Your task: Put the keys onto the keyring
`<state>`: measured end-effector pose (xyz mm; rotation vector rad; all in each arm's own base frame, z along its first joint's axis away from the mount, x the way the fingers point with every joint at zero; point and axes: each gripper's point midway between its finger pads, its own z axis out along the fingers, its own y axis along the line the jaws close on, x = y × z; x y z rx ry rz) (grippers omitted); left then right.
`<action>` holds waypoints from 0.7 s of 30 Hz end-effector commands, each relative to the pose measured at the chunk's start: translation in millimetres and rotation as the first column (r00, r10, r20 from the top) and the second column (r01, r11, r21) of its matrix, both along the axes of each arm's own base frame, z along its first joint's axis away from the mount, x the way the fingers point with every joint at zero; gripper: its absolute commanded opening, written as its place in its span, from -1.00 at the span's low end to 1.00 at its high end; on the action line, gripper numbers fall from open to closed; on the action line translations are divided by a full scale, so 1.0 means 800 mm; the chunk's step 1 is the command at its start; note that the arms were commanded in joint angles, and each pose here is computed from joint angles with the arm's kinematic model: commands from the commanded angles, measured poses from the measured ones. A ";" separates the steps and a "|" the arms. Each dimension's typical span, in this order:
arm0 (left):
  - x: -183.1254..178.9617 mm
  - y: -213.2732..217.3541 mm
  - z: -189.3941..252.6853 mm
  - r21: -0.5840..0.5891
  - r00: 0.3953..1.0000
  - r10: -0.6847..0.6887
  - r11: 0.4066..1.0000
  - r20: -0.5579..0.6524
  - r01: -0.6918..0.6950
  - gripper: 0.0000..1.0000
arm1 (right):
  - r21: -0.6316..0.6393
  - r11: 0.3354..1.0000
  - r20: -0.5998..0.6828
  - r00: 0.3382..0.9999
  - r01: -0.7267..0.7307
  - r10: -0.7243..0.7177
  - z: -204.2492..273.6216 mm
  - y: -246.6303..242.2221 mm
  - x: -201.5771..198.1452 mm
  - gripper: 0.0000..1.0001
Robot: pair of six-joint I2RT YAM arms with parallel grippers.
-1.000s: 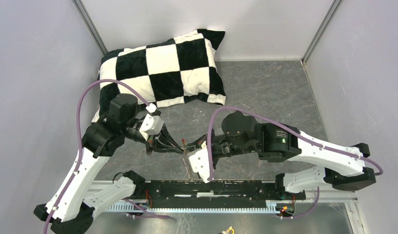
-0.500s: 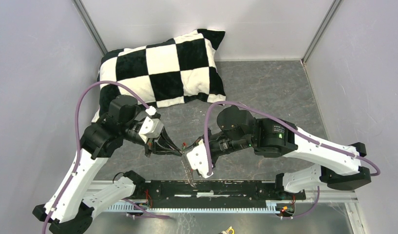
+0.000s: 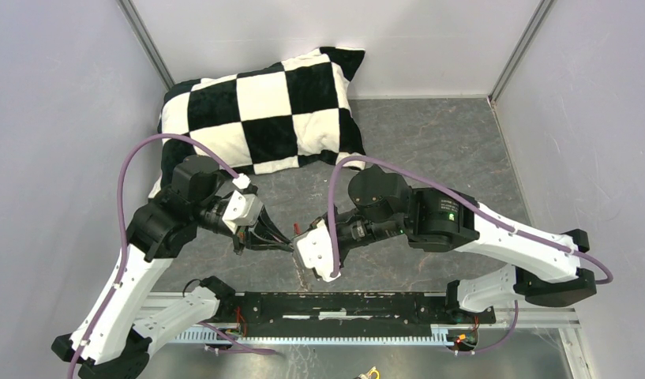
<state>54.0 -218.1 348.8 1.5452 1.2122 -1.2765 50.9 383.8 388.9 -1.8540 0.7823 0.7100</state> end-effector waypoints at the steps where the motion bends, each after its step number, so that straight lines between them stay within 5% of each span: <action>1: 0.014 -0.005 0.008 -0.020 0.998 0.027 0.999 0.065 -0.025 -0.96 | 0.118 0.990 -0.010 0.997 -0.077 0.079 0.041 0.023 -0.016 -0.99; 17: 0.008 -0.004 0.018 -0.044 0.996 0.006 0.999 0.091 -0.002 -0.96 | 0.073 0.993 -0.062 0.994 0.092 -0.087 0.013 0.028 0.026 -0.99; 21: 0.008 -0.003 0.021 -0.049 0.994 0.007 0.999 0.106 -0.001 -0.96 | 0.066 0.992 -0.088 0.991 0.104 -0.098 0.006 0.033 0.027 -0.83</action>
